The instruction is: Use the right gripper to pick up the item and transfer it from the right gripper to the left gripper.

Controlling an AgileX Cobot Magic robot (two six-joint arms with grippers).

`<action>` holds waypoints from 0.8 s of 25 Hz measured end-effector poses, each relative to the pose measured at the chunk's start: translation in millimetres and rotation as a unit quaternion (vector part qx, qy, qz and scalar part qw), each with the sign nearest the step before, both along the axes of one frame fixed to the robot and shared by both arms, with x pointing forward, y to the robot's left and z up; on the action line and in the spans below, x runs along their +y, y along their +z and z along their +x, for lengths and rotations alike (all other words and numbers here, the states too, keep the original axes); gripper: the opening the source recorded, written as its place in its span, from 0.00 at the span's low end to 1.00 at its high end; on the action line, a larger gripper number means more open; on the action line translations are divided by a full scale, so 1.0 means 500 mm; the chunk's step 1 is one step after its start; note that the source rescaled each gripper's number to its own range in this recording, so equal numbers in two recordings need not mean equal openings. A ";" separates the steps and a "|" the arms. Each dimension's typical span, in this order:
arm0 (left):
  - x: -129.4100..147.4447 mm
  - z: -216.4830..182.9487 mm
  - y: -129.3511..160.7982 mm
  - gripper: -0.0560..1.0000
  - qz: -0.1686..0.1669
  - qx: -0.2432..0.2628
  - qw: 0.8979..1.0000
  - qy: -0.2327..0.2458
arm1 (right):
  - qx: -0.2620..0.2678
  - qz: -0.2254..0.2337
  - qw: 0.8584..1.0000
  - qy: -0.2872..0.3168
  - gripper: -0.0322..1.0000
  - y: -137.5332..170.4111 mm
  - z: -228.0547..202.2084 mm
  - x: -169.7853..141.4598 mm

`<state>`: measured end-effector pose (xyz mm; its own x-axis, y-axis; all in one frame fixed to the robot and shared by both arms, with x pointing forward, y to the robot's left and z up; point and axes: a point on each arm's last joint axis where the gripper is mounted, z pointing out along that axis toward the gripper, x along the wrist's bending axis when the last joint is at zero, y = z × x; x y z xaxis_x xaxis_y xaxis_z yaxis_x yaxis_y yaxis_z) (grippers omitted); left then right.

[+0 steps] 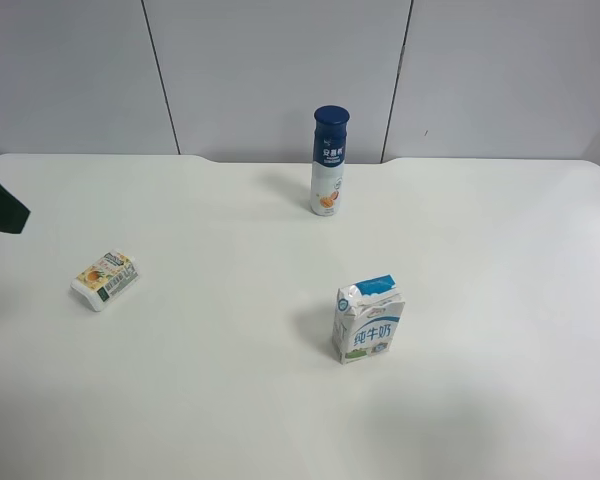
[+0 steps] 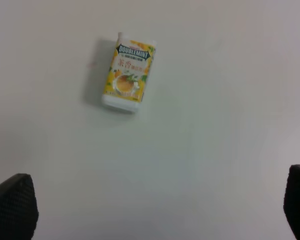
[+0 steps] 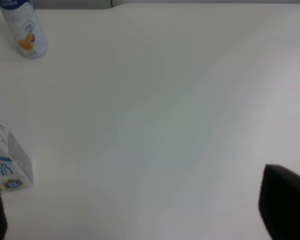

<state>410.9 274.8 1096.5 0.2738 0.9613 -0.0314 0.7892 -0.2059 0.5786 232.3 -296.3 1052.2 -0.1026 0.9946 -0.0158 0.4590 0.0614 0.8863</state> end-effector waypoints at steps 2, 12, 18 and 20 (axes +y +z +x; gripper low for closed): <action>0.002 -0.040 0.018 0.99 -0.015 -0.002 1.000 0.016 | 0.000 0.000 1.000 0.000 1.00 0.000 0.000 0.000; 0.014 -0.222 0.073 1.00 -0.054 -0.073 0.995 0.043 | 0.000 0.000 1.000 0.000 1.00 0.000 0.000 0.000; 0.021 -0.309 0.055 1.00 -0.069 -0.142 0.986 0.045 | 0.000 0.000 1.000 0.000 1.00 0.000 0.000 0.000; 0.023 -0.329 0.036 1.00 -0.077 -0.150 0.984 0.052 | 0.000 0.000 1.000 0.000 1.00 0.000 0.000 0.000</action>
